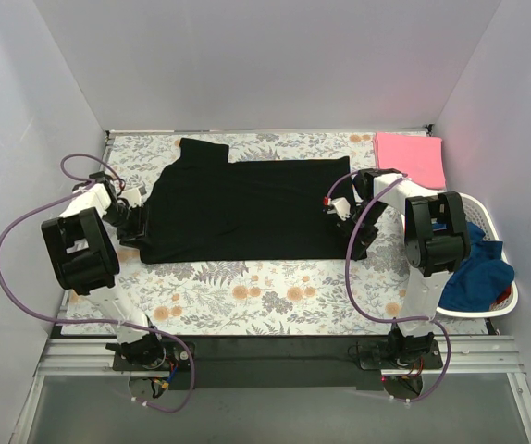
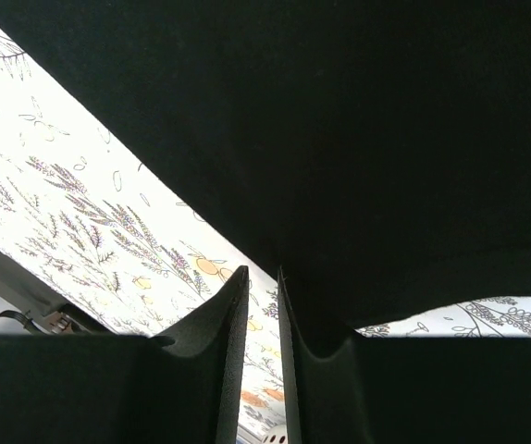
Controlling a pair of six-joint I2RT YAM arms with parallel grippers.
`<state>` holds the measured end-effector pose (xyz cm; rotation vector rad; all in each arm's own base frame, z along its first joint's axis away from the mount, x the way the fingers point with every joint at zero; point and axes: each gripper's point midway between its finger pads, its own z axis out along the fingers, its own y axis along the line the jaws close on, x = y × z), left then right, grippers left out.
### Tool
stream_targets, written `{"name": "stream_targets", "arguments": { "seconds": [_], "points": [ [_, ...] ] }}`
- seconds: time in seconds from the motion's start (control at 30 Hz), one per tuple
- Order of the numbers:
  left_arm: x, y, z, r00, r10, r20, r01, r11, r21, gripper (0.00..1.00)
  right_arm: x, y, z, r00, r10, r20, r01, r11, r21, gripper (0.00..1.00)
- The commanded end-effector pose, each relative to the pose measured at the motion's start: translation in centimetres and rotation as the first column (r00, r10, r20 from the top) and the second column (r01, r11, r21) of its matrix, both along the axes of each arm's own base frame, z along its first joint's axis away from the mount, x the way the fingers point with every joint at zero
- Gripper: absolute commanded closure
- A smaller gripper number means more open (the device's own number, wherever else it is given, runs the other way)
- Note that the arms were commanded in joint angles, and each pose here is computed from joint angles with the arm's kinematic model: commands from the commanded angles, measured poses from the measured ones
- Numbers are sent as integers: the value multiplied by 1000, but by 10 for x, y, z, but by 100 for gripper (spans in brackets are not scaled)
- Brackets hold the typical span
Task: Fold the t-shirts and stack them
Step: Fold the tshirt
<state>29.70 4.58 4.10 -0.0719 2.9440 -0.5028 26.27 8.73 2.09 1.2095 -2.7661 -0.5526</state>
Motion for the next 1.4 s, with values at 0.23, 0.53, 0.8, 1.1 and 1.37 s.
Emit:
{"name": "stream_targets", "arguments": {
  "seconds": [0.23, 0.53, 0.8, 1.1, 1.37],
  "points": [
    [35, -7, 1, 997, -15, 75, 15, 1000, -5, 59, -2, -5, -5, 1000, 8, -2, -8, 1000, -19, 75],
    [36, -11, -7, 998, -27, 55, 27, 1000, 10, 61, 0, -7, -5, 1000, 14, 6, -14, 999, -30, 76],
    [40, -14, 4, 996, -29, 86, 29, 1000, 0, 79, 1, -7, -6, 1000, 16, 5, -16, 999, -33, 77],
    [56, -7, 16, 991, -26, 132, 22, 999, 28, 100, 0, -10, -8, 1000, 25, 5, -25, 999, -44, 80],
    [73, -1, 13, 987, -29, 158, 23, 999, 43, 100, -1, -12, -10, 1000, 29, 6, -28, 998, -54, 80]
  ]
}}
